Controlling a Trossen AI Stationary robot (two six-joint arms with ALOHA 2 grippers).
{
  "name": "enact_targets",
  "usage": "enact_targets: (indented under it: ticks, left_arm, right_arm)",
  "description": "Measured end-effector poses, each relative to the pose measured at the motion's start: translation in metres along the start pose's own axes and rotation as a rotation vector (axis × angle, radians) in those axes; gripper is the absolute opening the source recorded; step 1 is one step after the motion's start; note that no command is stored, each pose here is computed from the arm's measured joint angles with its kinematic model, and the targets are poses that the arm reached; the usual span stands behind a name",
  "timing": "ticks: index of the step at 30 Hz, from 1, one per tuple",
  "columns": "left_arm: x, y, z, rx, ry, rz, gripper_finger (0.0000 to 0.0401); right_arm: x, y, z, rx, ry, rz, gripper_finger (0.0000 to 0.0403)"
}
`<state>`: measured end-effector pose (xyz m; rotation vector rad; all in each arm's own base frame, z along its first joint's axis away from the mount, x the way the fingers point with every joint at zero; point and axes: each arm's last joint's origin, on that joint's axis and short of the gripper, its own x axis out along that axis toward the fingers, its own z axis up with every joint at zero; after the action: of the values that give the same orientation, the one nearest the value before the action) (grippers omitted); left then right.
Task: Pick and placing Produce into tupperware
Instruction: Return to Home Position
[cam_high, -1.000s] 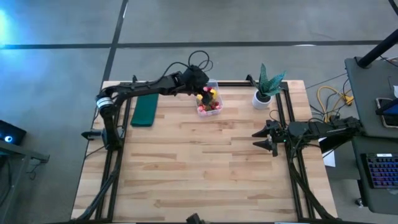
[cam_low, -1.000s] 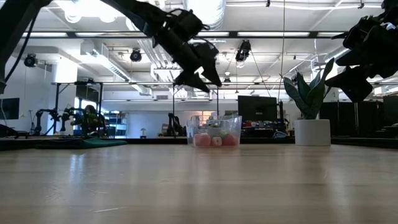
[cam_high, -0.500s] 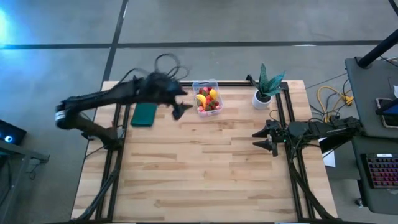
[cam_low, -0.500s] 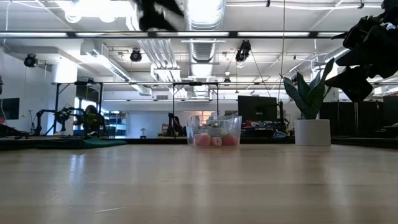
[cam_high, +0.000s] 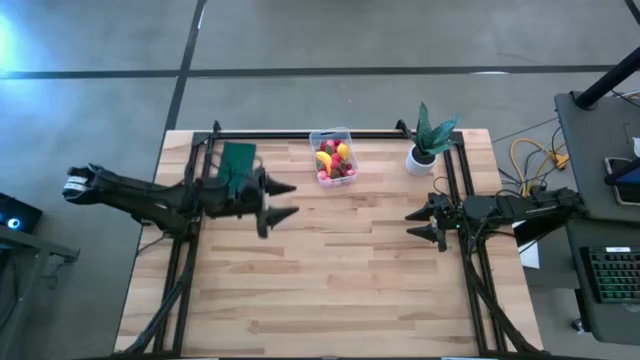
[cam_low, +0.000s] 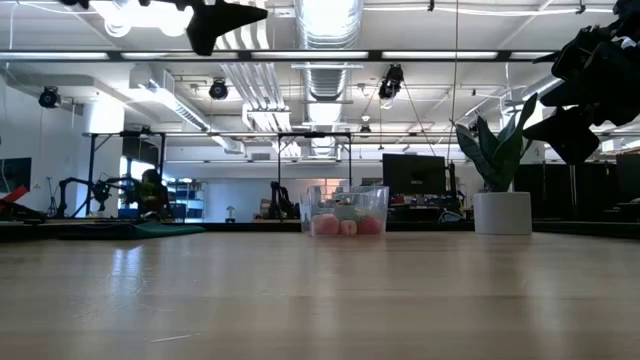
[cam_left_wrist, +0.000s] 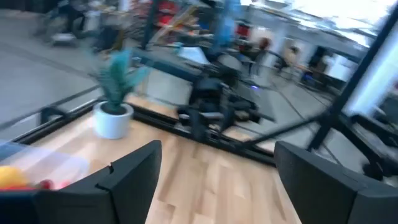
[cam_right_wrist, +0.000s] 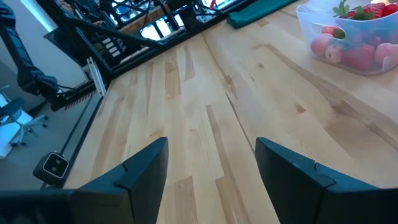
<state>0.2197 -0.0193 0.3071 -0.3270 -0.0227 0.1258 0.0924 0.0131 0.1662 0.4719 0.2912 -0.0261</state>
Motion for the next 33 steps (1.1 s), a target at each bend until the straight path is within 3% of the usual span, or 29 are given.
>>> enact_targets:
  ticks: [5,23,28,33]
  left_arm:
    - [-0.014,0.018,-0.024,0.090,-0.031,0.020,0.0297]
    - [-0.094,0.060,-0.085,0.131,-0.134,0.006,0.0297]
    - [-0.107,0.070,-0.105,0.088,-0.162,-0.005,0.0297]
    - [-0.113,0.074,-0.116,0.036,-0.056,-0.007,0.0297]
  right_arm:
    - [0.000,0.000,0.000,0.000,-0.001,0.000,0.0233]
    - [0.000,0.000,0.000,0.000,0.000,0.000,0.0233]
    - [0.000,0.000,0.000,0.000,0.000,0.000,0.0233]
    - [0.000,0.000,0.000,0.000,0.000,0.000,0.0233]
